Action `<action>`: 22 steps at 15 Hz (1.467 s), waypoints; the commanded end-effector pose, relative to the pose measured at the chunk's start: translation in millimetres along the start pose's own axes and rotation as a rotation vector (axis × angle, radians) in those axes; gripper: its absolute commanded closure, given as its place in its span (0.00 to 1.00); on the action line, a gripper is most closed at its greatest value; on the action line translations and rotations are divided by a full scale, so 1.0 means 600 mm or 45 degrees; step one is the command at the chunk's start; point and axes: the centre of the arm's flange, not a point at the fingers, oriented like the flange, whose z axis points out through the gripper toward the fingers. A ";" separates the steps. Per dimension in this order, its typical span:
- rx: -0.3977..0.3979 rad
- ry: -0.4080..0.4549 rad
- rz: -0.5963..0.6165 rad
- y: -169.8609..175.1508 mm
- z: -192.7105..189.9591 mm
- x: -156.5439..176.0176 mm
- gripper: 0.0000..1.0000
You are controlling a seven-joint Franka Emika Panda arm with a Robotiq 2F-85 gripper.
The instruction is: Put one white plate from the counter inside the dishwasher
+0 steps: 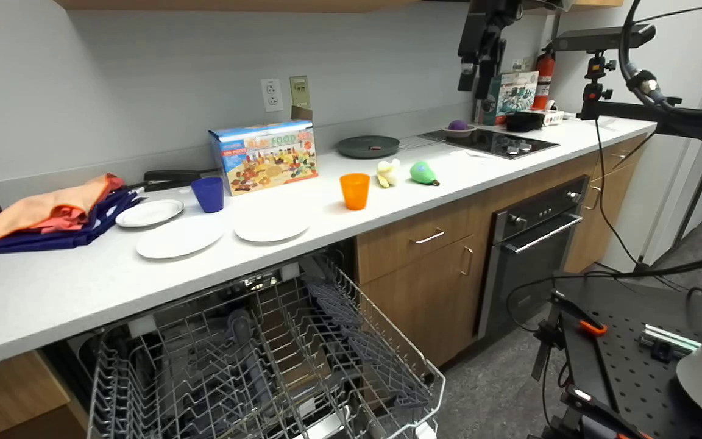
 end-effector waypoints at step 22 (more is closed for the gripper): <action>-0.100 0.004 -0.068 -0.008 -0.003 0.075 0.00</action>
